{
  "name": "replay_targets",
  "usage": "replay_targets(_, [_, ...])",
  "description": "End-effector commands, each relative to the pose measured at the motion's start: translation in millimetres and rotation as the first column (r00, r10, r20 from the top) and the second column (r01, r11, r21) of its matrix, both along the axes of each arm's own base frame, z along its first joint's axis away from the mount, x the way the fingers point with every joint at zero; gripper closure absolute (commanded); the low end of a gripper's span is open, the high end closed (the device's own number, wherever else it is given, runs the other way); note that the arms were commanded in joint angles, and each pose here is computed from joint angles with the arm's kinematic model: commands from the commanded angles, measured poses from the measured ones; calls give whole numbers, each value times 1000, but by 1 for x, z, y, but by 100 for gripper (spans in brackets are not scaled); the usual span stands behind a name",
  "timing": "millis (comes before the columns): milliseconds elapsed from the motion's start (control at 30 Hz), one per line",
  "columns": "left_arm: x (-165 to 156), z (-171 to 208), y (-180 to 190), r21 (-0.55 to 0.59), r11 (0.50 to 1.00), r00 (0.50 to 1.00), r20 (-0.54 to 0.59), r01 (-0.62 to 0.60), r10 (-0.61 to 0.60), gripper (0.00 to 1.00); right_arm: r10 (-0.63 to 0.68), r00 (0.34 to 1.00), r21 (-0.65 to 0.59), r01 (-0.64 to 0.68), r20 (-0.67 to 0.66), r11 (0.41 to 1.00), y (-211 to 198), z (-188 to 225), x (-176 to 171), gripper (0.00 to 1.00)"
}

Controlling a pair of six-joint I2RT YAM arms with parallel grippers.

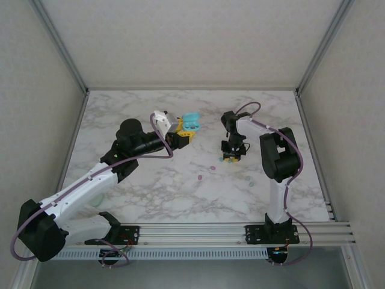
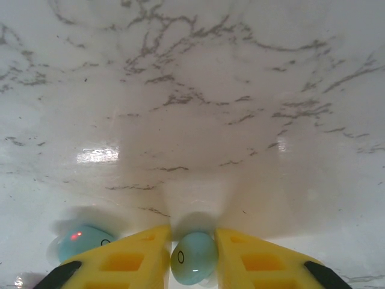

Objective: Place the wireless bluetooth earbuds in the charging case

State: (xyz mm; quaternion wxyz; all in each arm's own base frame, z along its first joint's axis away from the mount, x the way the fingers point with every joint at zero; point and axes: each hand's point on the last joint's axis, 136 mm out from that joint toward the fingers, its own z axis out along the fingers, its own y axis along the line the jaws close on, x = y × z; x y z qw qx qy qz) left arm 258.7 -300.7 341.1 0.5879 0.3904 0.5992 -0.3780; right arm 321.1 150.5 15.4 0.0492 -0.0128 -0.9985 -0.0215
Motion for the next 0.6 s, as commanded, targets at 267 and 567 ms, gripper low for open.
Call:
replay_targets(267, [0,15,0,-17,1000,1000,29,12,-12,85,1,996,-3,-1,94,1000,2,11,20,69])
replay_targets(567, [0,16,0,-15,1000,1000,27,14,-14,85,-30,995,-4,31,93,1000,-1,4,17,74])
